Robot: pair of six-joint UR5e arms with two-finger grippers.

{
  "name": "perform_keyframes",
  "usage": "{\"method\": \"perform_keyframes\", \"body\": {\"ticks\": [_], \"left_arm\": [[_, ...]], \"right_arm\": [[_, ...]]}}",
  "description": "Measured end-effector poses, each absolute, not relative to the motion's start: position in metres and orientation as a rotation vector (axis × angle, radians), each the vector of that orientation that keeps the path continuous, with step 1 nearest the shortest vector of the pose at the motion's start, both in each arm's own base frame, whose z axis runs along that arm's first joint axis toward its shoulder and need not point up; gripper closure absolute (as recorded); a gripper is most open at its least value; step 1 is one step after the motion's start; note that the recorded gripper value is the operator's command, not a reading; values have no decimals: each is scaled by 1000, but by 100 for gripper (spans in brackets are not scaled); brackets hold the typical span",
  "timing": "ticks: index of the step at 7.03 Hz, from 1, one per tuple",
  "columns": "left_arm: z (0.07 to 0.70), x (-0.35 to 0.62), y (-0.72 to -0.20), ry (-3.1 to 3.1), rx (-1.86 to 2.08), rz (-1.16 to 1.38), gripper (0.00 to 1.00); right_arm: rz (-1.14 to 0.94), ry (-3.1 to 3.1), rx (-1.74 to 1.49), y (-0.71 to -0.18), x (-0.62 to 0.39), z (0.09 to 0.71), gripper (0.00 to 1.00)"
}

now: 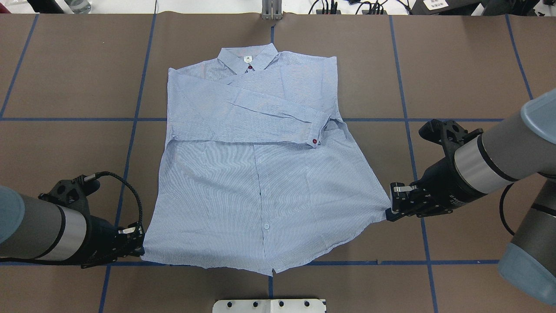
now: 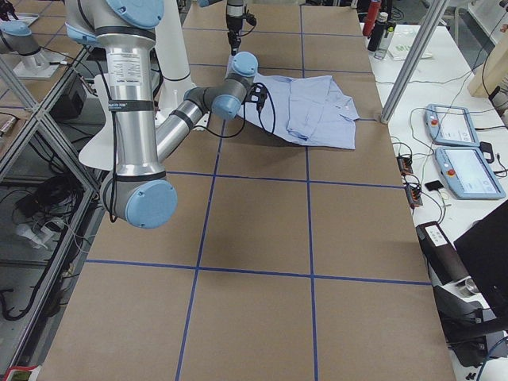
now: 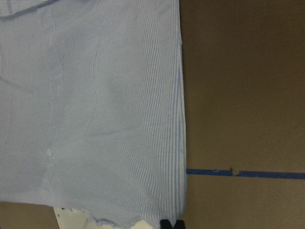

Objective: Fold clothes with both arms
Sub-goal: 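Pull both hem corners outward and toward the robot, tensioning the shirt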

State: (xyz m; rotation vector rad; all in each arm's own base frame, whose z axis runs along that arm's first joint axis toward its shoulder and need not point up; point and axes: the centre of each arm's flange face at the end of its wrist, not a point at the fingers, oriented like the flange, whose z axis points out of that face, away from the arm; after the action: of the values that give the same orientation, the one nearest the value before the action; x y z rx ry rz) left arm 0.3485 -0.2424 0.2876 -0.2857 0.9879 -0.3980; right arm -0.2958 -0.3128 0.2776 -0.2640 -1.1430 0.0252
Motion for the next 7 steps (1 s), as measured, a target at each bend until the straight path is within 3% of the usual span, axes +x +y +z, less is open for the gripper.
{"method": "perform_keyframes", "body": {"ticks": [7], "left_arm": [[251, 325, -206, 1000, -427, -325, 100]], "right_arm": [[-81, -1166, -487, -270, -265, 290, 100]]}}
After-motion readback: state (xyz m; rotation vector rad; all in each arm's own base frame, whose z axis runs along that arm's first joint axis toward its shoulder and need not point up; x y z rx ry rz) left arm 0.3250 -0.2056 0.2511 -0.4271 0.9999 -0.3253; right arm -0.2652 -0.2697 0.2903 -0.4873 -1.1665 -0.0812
